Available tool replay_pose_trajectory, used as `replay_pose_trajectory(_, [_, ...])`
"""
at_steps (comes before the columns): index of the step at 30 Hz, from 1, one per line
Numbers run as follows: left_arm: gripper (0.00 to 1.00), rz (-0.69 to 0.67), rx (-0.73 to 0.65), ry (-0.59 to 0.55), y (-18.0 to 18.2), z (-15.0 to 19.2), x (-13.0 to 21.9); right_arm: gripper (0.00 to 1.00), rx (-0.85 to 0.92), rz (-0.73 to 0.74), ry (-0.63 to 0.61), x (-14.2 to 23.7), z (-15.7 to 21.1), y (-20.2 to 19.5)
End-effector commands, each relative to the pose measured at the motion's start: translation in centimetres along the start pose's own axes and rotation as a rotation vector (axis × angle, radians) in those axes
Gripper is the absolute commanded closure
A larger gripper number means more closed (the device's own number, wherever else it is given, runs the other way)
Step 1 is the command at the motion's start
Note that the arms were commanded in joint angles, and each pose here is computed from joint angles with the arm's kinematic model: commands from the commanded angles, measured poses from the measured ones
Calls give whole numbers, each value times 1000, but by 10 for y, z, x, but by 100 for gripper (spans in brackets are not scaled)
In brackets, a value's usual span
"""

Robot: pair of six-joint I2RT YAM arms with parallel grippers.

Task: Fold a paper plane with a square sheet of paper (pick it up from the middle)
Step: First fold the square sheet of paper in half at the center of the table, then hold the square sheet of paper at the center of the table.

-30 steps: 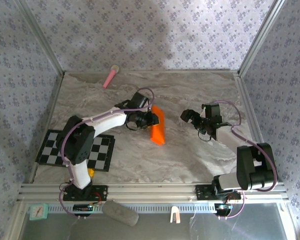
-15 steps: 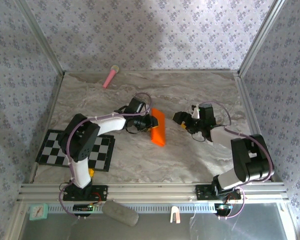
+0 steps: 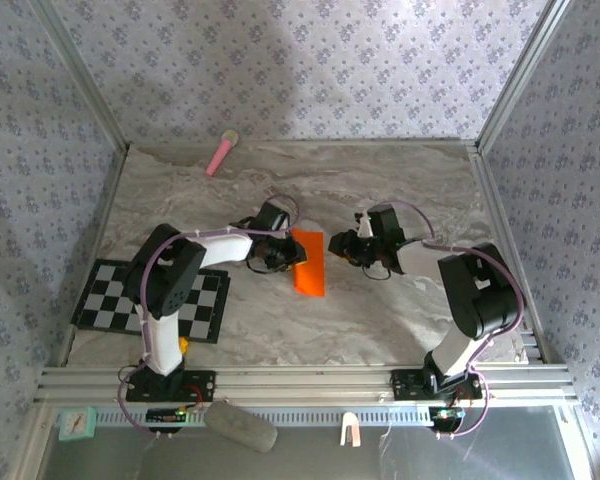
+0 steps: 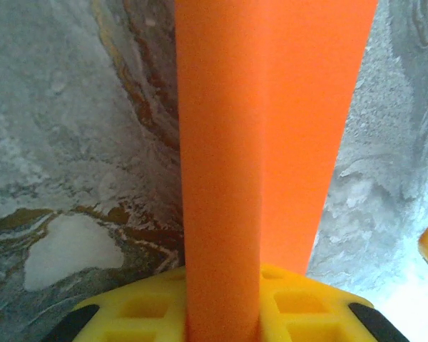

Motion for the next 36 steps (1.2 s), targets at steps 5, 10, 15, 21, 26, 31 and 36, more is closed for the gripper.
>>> replay_pose_trajectory(5, [77,-86,20,42,19,7,-10,75,50,108,61,-19,8,-1])
replay_pose_trajectory(10, [77,-98,28,52,23,10,-12,80,67,139,105,-32,14,-1])
replay_pose_trajectory(15, [77,-108,36,59,25,11,-13,82,65,167,141,-41,19,-6])
replay_pose_trajectory(21, [76,-111,32,63,24,11,-11,82,64,276,173,-44,27,-28])
replay_pose_trajectory(26, [73,-108,21,58,17,8,-4,83,34,379,195,-43,34,-50])
replay_pose_trajectory(31, [66,-128,2,48,14,7,6,83,58,414,216,-44,37,-60])
replay_pose_trajectory(36, [62,-179,-11,51,23,10,12,83,53,410,216,-47,37,-59])
Point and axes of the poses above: each hand's point on the last joint's axis, 136 mm out from that joint toward the fingers, its own x axis back along the fingers, its own y axis along the line the jaws close on, z = x × y, the point moved 2 cm from there along x, back along the fingers, and after that the axes turned 6 degrees about -x, right-handed, at the moved point
